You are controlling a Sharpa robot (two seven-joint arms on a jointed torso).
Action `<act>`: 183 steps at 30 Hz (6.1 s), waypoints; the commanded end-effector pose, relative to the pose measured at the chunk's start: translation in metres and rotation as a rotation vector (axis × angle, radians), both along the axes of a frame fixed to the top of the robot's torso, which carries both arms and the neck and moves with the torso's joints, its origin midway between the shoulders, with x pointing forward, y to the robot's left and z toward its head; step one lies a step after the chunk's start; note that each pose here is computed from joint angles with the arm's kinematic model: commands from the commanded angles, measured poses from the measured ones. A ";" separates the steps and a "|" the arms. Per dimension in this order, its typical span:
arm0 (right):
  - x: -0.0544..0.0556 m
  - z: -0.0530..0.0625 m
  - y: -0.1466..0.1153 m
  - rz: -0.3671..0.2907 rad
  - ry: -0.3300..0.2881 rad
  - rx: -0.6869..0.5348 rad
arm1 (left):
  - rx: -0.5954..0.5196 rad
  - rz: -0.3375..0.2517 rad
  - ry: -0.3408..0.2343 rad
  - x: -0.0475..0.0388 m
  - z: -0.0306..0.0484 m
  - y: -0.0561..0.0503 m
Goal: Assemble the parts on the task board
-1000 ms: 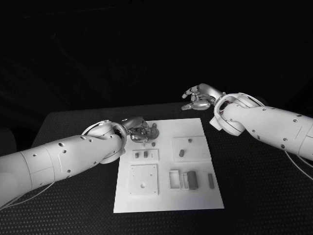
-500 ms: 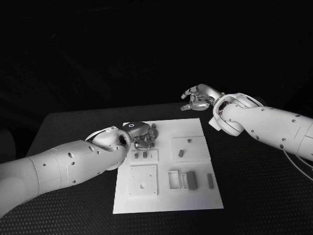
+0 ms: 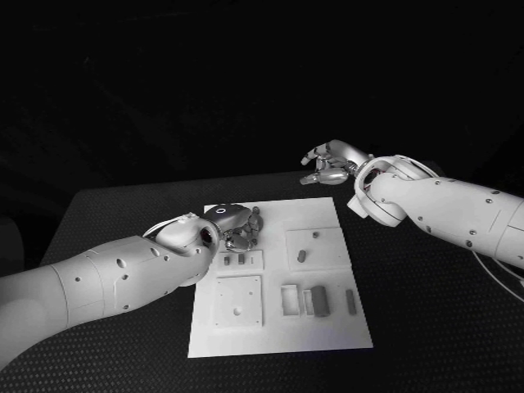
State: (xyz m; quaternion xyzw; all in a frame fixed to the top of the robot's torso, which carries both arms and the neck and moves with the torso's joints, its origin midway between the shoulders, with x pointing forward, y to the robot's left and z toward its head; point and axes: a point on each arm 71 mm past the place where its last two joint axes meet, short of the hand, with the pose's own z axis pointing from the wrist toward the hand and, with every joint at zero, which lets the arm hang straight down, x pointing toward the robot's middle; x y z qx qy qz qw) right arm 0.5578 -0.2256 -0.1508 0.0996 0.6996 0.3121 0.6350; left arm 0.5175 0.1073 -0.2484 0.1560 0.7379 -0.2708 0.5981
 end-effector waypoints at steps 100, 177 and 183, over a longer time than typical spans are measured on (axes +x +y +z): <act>-0.003 0.001 -0.002 0.014 0.003 -0.001 | -0.070 0.071 0.073 0.0045 0.0064 0.033; -0.003 0.001 -0.002 0.015 0.001 0.000 | 0.012 0.072 0.136 0.0072 -0.0059 0.035; -0.003 0.001 -0.002 0.015 0.001 0.000 | 0.022 0.077 0.141 0.0075 -0.0084 0.035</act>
